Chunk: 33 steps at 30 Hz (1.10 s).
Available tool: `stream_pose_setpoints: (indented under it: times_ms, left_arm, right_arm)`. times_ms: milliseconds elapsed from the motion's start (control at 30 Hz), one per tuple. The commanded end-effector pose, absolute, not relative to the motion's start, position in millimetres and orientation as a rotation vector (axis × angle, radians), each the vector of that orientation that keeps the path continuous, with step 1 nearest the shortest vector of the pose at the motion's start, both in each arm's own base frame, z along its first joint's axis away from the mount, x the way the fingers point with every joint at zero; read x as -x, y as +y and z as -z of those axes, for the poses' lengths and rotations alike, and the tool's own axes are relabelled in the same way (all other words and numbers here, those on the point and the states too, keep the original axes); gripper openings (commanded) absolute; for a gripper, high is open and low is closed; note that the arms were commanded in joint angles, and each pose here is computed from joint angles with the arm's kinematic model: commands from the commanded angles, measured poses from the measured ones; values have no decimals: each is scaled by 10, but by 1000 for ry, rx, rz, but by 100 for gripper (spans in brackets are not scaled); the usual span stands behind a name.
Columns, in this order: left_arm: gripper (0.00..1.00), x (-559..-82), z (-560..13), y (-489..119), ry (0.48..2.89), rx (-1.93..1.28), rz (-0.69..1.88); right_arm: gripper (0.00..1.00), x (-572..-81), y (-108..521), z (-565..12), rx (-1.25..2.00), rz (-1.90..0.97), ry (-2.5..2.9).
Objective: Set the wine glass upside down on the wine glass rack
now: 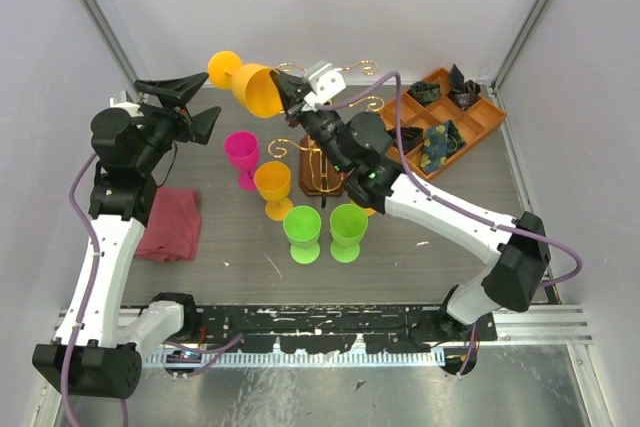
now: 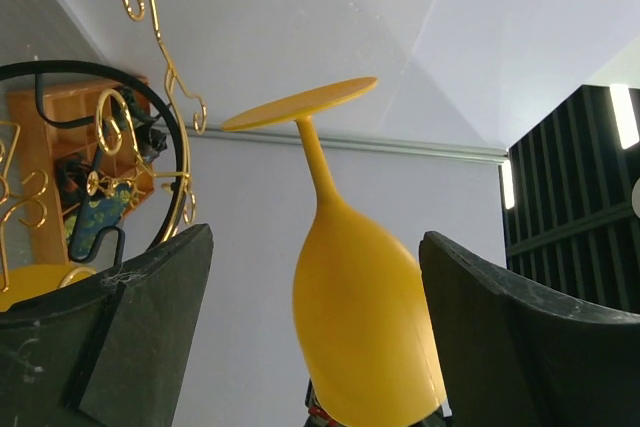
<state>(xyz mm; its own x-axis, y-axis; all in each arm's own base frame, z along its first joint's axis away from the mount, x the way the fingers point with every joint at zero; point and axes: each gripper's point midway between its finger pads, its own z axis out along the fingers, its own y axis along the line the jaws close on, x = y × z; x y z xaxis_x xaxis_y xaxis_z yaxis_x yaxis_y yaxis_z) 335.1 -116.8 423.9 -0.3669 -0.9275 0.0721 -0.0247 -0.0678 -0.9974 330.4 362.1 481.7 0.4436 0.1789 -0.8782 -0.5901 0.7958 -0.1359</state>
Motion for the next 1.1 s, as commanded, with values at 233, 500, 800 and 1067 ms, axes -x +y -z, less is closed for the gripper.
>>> stream_pose_setpoints:
  times_ms: [233, 500, 800, 1067]
  left_arm:
    - [78, -3322, -4282, -1233, 1467, 1036, 1590]
    - [67, -3322, -4273, -1251, 1474, 1039, 1608]
    - [48, -3338, -4284, -1260, 1472, 1038, 1619]
    - [30, -3383, -4245, -1279, 1482, 1042, 1628]
  right_arm:
    - [0, -3010, 3905, -5117, 448, -562, 877]
    - [0, -2950, 3972, -5045, 404, -567, 883]
    - [0, -2957, 3889, -5041, 370, -540, 896]
    - [0, -2947, 3900, -4978, 378, -548, 903]
